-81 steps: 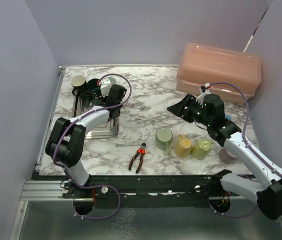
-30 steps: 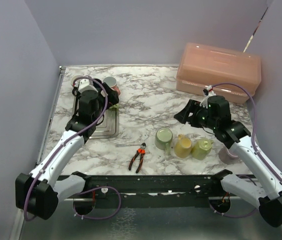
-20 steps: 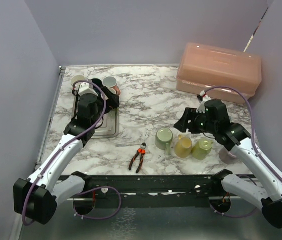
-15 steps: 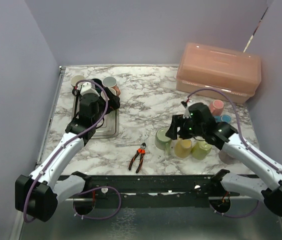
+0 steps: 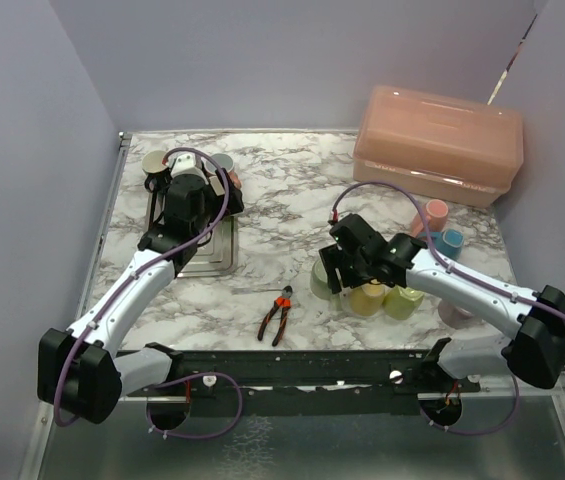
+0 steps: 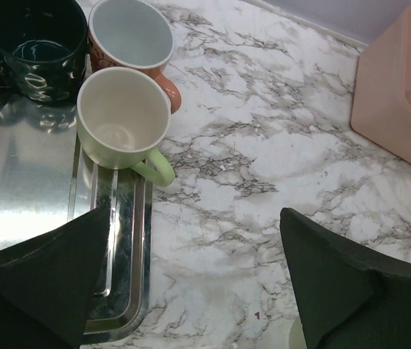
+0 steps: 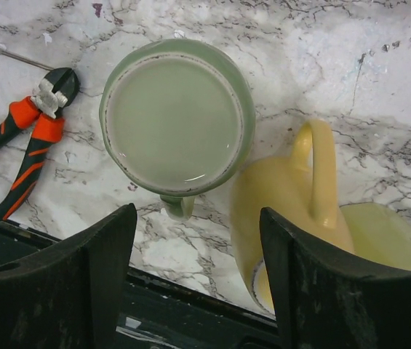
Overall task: Turn the mug right side up
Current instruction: Turn over the cup at the center of the board.
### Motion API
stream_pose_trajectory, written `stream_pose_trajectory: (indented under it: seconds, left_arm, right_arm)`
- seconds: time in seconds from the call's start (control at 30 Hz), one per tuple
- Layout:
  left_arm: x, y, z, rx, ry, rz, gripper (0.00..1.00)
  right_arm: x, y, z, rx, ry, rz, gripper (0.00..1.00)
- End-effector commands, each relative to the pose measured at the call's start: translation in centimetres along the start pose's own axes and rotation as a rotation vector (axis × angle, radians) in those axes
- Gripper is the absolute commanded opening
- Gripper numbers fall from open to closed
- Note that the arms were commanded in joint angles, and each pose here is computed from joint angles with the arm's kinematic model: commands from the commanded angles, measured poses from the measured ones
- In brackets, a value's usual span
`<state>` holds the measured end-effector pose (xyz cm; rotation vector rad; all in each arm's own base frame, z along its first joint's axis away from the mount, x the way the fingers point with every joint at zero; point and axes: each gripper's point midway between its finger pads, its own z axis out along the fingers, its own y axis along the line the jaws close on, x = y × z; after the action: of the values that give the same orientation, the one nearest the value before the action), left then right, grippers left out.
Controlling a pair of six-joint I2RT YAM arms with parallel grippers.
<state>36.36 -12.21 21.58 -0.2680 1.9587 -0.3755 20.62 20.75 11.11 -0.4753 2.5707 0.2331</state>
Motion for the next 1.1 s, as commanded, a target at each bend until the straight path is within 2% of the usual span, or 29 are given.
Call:
stream_pose_trajectory:
  seconds: [0.0, 0.23, 0.57, 0.7, 0.87, 1.07]
  left_arm:
    - [-1.8, 0.2, 0.1, -0.041, -0.037, -0.004, 0.99]
    - [-3.0, -0.3, -0.7, -0.029, -0.062, -0.041, 0.99]
    - [-1.5, -1.1, -2.2, 0.033, 0.014, -0.056, 0.99]
    - [-1.1, -0.9, -2.9, 0.042, 0.02, -0.041, 0.99]
    - [-0.3, -0.1, -2.8, 0.015, 0.027, -0.036, 0.99]
    - [0.1, 0.0, -2.6, 0.022, 0.018, -0.056, 0.99]
  right_arm:
    - [-0.7, 0.0, -0.5, 0.007, 0.005, -0.066, 0.72]
    - [-0.4, 2.2, 0.5, -0.082, 0.023, 0.035, 0.7]
    - [1.1, 3.8, 1.9, -0.113, 0.114, 0.073, 0.7]
    - [1.2, 4.6, 3.1, -0.099, 0.12, 0.083, 0.6]
    - [0.9, 3.8, 4.6, 0.0, 0.098, 0.098, 0.51]
    - [-1.1, 2.6, 6.1, 0.102, 0.003, 0.106, 0.45]
